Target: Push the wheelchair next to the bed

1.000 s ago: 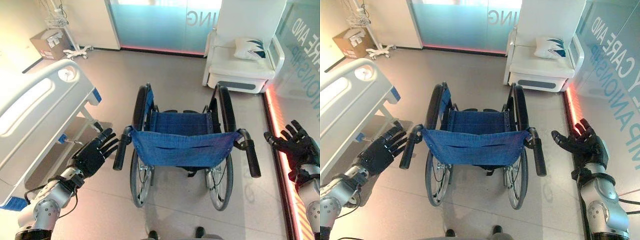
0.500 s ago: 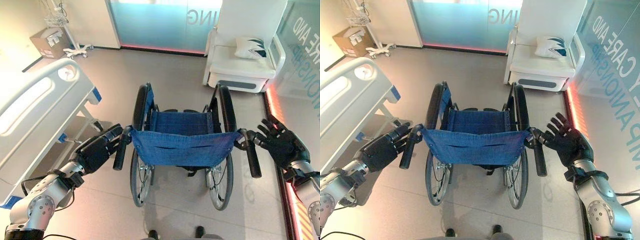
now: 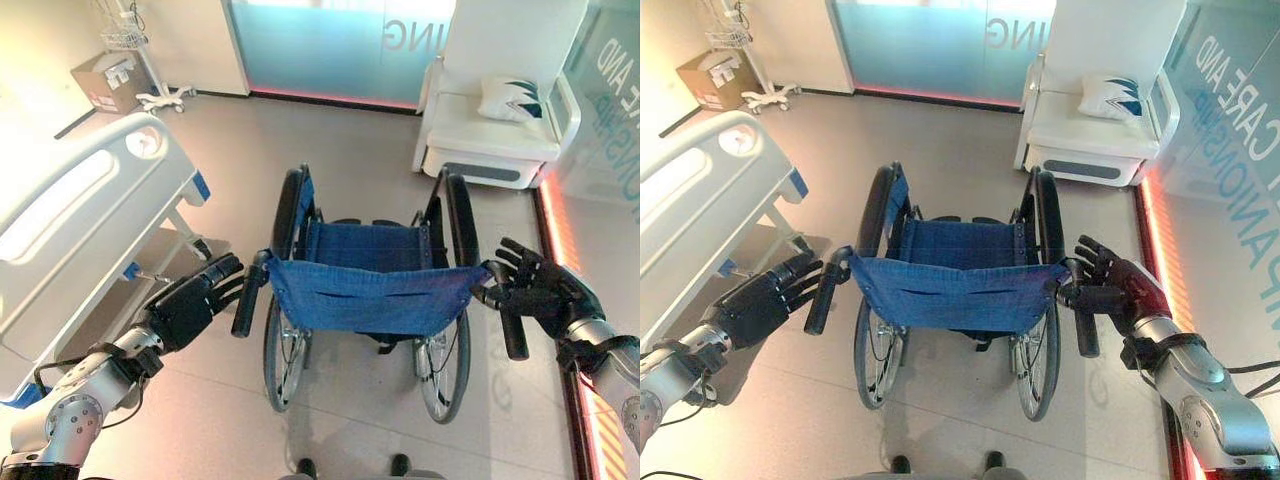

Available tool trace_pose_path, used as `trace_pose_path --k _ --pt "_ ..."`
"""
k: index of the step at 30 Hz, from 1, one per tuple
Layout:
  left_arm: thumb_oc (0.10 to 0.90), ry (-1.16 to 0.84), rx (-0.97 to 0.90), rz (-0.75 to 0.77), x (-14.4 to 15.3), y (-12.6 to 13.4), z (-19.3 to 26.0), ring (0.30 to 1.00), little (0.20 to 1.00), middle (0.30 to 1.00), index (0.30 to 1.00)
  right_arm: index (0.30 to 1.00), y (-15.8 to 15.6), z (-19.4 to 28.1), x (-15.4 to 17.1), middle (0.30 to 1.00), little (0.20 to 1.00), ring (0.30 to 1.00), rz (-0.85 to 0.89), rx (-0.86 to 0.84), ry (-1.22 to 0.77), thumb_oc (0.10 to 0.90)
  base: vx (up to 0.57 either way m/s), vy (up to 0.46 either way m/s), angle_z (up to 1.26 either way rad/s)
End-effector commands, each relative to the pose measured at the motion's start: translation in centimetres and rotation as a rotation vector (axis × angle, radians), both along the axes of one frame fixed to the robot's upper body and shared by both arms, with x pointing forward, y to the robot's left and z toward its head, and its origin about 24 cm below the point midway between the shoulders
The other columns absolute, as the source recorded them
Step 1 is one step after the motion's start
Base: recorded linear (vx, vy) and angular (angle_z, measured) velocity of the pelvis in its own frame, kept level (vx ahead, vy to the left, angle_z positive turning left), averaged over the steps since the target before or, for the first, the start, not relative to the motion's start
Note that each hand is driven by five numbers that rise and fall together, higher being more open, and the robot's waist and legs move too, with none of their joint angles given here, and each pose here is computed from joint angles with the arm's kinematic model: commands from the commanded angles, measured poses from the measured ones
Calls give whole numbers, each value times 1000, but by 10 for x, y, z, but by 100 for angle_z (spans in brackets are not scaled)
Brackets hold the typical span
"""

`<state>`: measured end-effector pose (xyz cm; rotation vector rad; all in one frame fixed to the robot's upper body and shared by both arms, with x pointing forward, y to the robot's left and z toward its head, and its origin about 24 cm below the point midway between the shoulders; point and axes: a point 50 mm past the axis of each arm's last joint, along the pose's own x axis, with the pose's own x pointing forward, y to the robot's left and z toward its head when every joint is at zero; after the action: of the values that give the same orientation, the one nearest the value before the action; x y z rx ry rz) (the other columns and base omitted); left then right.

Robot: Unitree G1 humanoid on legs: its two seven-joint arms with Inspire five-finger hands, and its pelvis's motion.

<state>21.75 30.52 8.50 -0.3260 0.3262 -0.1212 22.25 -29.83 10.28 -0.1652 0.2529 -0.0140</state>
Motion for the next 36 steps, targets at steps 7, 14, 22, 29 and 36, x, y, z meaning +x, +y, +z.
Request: trace_pose_path --k 7,14,22,29,36 --pt "800 -212 26 -41 23 -6 48 900 900 900 900 900 -17 65 22 900 900 900 -130 -389 -239 800 0 0 0" --pt "800 -210 11 -42 23 -11 46 900 900 900 900 900 -10 64 24 900 900 900 -170 -332 -284 800 0 0 0" --pt "800 -225 13 -43 22 -13 45 900 900 900 900 900 0 18 23 900 900 900 -79 -165 -31 800 0 0 0" --pt "800 -235 12 -39 23 -15 48 900 900 900 900 900 7 0 21 900 900 900 -24 -79 86 800 0 0 0" --pt "800 -222 19 -63 25 -20 46 900 900 900 900 900 15 -6 24 900 900 900 15 -11 120 800 0 0 0"
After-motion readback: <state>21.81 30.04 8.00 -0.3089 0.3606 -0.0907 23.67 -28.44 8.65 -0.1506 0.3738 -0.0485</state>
